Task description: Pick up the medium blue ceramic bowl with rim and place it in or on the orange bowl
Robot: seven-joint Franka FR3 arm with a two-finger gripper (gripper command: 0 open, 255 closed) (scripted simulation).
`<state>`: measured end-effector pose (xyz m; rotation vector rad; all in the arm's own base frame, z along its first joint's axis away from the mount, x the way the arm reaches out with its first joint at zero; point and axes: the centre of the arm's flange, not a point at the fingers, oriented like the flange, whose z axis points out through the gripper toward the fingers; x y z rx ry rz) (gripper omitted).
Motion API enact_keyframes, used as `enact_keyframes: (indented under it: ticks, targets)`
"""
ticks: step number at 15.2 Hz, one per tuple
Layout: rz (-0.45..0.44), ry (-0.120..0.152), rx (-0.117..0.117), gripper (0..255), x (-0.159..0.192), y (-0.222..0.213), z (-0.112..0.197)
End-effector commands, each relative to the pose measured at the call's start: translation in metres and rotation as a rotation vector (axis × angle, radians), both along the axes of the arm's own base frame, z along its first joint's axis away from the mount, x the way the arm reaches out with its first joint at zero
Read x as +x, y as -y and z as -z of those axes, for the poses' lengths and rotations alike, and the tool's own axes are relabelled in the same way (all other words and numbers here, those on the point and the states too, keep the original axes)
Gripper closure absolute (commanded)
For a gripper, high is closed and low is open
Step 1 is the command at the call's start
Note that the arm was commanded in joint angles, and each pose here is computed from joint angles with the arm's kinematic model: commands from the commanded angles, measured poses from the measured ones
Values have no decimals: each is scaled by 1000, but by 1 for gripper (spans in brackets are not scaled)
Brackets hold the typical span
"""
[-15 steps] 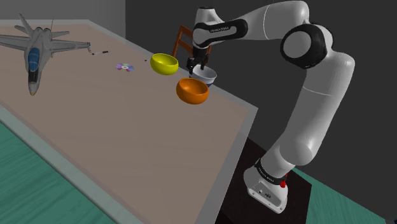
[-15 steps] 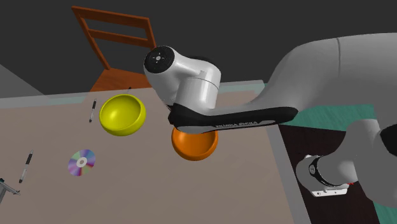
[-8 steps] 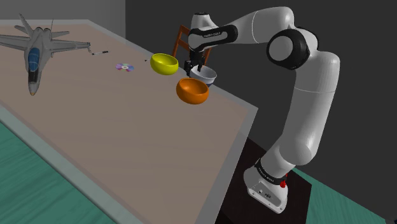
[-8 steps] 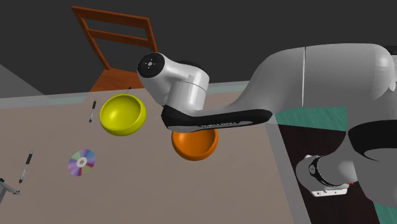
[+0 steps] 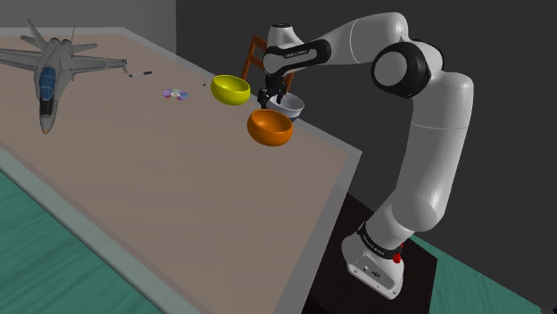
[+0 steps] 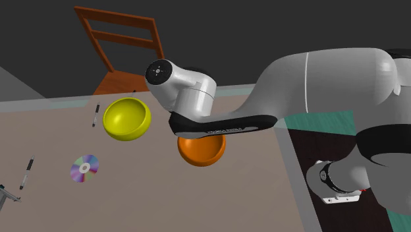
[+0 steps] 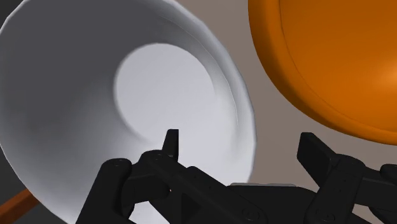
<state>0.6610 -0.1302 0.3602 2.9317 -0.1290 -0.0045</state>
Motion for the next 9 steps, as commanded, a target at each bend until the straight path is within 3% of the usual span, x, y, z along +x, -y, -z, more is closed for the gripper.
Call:
enact_keyframes:
  ticks: [1, 2, 3, 9]
  targets:
    - [0, 0, 0, 0, 0, 0, 0]
    - [0, 0, 0, 0, 0, 0, 0]
    - [0, 0, 0, 255, 0, 0, 0]
    - [0, 0, 0, 255, 0, 0, 0]
